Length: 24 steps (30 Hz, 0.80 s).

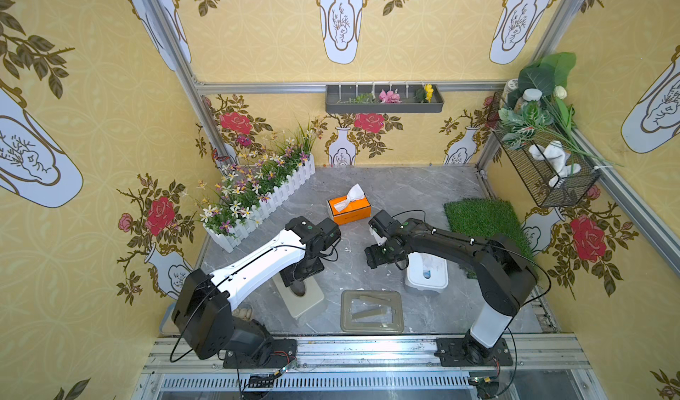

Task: Put the tissue paper into the tissue box
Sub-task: Move the tissue box to the center of the board, then pick up the tissue box from the center of the board.

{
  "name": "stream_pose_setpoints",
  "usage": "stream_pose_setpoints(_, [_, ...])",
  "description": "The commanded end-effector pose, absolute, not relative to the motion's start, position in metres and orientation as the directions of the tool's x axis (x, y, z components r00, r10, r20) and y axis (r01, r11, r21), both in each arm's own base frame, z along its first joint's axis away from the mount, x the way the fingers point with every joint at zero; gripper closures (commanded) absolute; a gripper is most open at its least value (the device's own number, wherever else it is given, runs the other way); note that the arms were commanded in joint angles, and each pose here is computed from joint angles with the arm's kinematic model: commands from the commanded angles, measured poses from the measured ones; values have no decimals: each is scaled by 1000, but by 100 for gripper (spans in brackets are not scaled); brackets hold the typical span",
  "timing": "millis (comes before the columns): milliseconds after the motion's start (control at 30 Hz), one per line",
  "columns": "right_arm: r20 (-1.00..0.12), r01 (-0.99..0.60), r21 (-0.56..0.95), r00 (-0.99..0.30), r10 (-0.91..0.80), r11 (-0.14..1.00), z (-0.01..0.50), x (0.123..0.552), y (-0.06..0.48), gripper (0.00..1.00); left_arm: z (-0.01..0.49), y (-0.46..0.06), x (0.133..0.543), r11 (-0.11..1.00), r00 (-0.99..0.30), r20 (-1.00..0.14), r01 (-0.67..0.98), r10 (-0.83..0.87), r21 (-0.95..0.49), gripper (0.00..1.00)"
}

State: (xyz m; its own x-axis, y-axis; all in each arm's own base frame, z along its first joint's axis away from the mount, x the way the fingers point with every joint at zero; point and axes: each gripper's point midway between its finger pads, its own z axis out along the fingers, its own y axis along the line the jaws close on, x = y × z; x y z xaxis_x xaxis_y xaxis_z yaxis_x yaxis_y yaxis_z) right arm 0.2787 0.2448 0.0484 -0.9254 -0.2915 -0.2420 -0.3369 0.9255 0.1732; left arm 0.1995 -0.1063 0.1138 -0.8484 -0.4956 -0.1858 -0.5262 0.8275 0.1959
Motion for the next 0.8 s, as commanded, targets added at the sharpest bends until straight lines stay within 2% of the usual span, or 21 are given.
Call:
stream_pose_setpoints(0, [-271,-330,152,-920,-282,932,58,283,234,14,104,-123,213,855,-866,-171,-495,-470,158,25])
stream_pose_setpoints(333, [-303,-329,154,-913,-273,932,71,291,227,14,76,-128,204,869,-885,-83,-465,-457,171,27])
stream_pose_setpoints(433, [-306,-325,156,-914,-267,933,73,294,226,14,65,-129,207,872,-888,-74,-460,-454,166,39])
stream_pose_setpoints(567, [-325,-317,171,-912,-250,933,82,297,224,14,62,-134,217,889,-904,-81,-428,-420,164,65])
stream_pose_setpoints(667, [-337,-305,211,-915,-224,929,90,298,222,13,72,-140,228,907,-916,-101,-398,-387,138,74])
stream_pose_setpoints(767, [-338,-283,276,-923,-183,919,97,301,220,13,92,-147,241,924,-923,-142,-372,-358,86,77])
